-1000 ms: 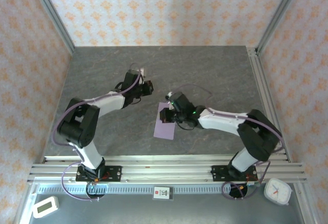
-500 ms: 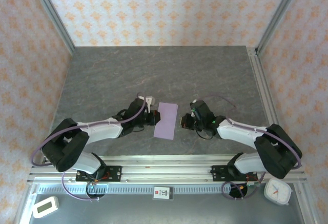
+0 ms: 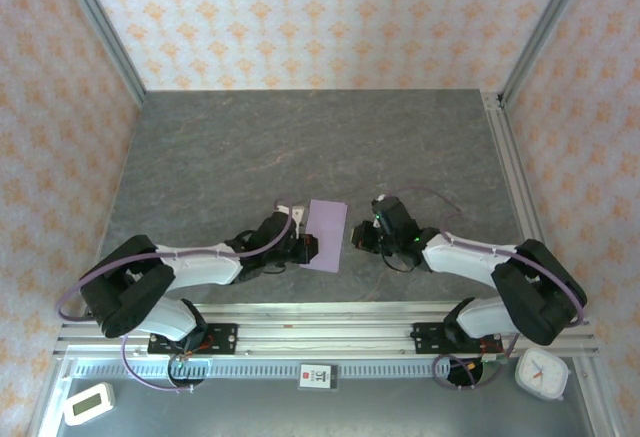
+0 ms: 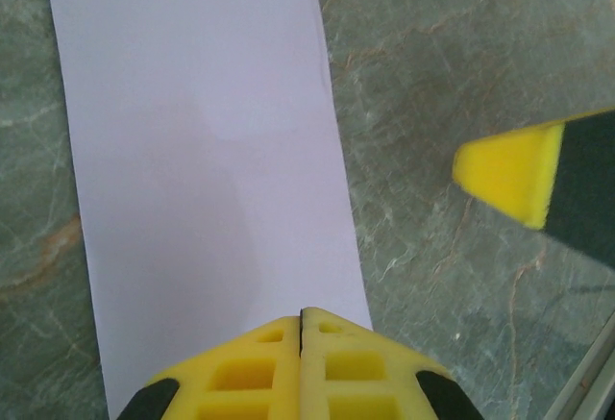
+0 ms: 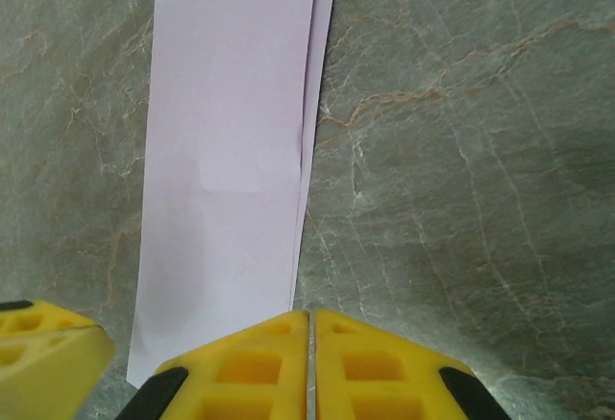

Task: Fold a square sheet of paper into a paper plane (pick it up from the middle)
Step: Move the square sheet of paper to the bottom-center of the table.

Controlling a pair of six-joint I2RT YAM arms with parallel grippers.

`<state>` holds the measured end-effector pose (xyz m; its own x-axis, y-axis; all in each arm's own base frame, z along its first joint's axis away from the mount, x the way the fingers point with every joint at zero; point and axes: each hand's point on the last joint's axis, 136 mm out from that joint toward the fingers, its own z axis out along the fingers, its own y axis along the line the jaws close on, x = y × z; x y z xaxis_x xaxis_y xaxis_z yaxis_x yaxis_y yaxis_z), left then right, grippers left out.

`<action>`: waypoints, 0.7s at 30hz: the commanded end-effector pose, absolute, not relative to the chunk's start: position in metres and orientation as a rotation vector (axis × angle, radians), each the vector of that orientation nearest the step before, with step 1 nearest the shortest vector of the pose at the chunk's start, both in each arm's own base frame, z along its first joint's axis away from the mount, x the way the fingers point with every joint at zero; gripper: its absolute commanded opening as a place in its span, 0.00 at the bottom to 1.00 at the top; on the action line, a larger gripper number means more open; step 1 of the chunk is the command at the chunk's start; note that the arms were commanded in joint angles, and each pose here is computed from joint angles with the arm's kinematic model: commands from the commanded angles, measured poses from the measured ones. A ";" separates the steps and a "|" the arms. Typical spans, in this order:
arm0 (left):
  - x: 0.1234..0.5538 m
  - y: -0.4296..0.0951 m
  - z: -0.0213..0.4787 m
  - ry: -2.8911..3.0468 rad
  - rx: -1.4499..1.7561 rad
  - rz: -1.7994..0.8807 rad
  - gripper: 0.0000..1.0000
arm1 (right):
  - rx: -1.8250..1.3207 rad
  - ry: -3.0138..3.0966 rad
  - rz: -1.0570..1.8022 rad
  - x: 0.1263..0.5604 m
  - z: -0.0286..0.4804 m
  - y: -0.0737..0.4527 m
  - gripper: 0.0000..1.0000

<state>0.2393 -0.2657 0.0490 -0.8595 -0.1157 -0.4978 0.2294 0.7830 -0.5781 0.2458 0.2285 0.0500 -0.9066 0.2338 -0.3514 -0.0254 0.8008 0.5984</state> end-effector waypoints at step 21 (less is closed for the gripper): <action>0.221 -0.282 0.027 2.509 -0.028 -0.903 0.00 | 0.155 2.516 0.930 0.252 0.074 0.229 0.20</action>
<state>0.2184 -0.2775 0.0185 -0.8919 -0.1336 -0.4321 0.1633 0.7959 -0.5831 0.2506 0.2278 0.0610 -0.8990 0.2396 -0.3665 -0.0457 0.7810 0.6228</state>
